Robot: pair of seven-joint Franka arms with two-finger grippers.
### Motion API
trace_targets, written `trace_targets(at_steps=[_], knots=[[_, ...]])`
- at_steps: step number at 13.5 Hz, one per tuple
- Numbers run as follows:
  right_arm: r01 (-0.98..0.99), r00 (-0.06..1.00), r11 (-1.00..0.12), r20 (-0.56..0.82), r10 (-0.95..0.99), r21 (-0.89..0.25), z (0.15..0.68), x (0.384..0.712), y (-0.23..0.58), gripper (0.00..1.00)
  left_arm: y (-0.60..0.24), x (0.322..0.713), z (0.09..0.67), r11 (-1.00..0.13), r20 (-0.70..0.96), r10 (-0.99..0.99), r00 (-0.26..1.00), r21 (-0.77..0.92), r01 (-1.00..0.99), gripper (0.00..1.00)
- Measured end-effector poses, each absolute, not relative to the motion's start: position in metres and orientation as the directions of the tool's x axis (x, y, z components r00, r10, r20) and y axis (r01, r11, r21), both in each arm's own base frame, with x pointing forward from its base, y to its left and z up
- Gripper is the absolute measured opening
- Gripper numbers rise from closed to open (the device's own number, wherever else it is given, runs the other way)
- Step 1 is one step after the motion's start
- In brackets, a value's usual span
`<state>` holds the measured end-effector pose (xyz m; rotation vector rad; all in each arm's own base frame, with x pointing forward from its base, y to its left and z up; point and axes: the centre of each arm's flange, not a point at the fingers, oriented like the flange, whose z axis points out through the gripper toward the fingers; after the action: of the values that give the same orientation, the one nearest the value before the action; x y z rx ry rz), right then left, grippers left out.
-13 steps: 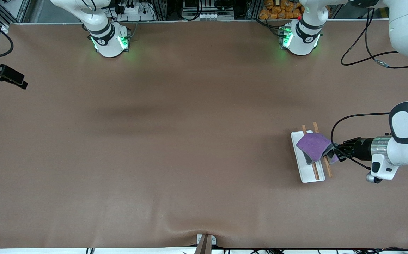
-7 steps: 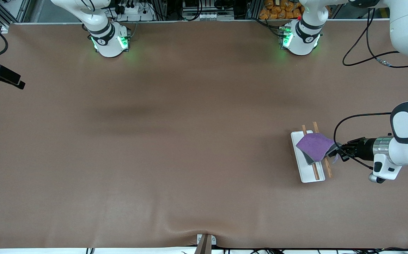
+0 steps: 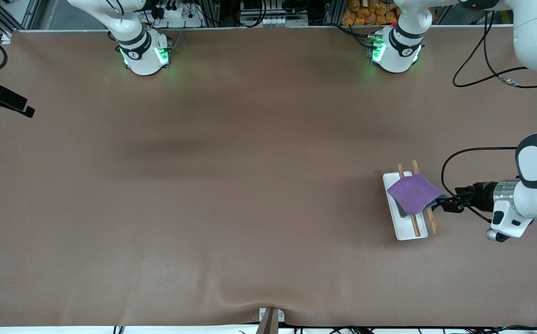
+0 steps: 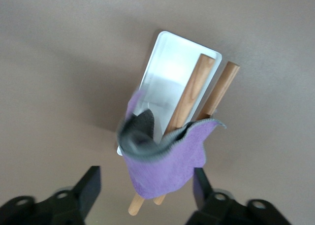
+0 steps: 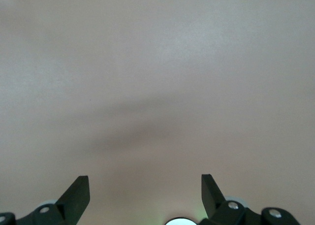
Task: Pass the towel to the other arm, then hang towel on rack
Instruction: 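Open the left gripper and release the towel on the rack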
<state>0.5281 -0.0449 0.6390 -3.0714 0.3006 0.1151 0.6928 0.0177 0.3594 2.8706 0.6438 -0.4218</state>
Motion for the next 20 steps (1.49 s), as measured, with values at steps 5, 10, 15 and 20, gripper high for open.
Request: trace_targets(at_steps=[5, 10, 15, 20], knots=[[-0.195, 0.978, -0.98, -0.078, -0.192, -0.046, 0.639, 0.528, -0.045, 1.0, 0.004, 0.694, 0.381, -0.918, -0.258, 0.362, 0.896, 0.071, 0.391, 1.0], [-0.197, 0.978, -0.979, -0.071, -0.194, -0.047, 0.642, 0.528, -0.046, 1.0, -0.019, 0.69, 0.412, -0.948, -0.185, 0.312, 0.932, 0.002, 0.317, 1.0], [-0.196, 0.979, -0.98, -0.071, -0.192, -0.047, 0.642, 0.528, -0.045, 1.0, -0.017, 0.686, 0.44, -0.95, -0.139, 0.31, 0.941, -0.008, 0.312, 1.0], [-0.196, 0.979, -0.979, -0.07, -0.192, -0.047, 0.643, 0.528, -0.045, 1.0, -0.017, 0.676, 0.487, -0.951, -0.081, 0.308, 0.948, 0.009, 0.309, 1.0]])
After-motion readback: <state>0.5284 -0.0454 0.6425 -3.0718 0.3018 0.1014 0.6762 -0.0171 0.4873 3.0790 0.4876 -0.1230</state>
